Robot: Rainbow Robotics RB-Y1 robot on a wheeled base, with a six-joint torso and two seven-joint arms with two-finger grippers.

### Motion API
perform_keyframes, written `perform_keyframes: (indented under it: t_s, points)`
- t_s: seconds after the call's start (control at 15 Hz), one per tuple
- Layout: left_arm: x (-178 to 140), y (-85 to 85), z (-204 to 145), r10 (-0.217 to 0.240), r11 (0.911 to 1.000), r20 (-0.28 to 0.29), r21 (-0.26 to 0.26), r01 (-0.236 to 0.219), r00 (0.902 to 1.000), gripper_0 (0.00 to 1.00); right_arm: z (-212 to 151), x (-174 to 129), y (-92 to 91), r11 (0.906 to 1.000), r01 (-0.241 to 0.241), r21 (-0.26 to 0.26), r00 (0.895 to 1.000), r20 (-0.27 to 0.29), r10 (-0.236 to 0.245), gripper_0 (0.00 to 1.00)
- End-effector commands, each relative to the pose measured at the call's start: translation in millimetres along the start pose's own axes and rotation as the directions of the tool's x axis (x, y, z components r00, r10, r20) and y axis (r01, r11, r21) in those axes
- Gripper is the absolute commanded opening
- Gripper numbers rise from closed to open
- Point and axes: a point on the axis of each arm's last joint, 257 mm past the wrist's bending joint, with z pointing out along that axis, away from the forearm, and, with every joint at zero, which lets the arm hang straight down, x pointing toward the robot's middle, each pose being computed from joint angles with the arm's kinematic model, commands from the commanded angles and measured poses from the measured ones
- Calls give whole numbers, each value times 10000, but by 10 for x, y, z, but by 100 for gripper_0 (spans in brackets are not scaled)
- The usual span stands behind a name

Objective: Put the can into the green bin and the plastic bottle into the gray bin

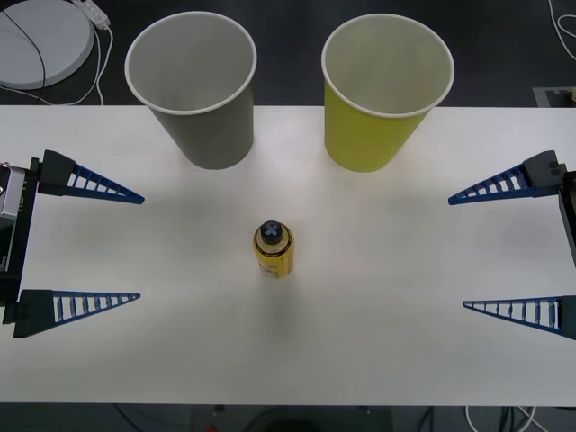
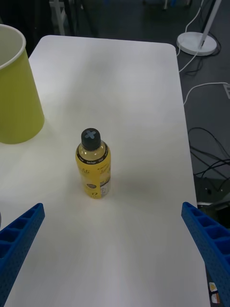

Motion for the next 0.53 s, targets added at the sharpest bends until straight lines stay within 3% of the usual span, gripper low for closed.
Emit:
perform_keyframes:
  t_s: [0.07, 0.27, 0.33, 0.53]
  points:
    - [0, 0, 0, 0, 10000, 0, 0, 0, 10000, 100, 0, 0, 0, 10000, 0, 0, 10000, 0, 0, 100]
    - [0, 0, 0, 0, 10000, 0, 0, 0, 10000, 100, 0, 0, 0, 10000, 0, 0, 10000, 0, 0, 100]
    - [115, -126, 75, -605, 9979, 102, 244, 602, 9981, 100, 0, 0, 0, 10000, 0, 0, 10000, 0, 0, 100]
    - [97, -105, 87, -818, 9966, 353, 95, 816, 9960, 100, 0, 0, 0, 10000, 0, 0, 10000, 0, 0, 100]
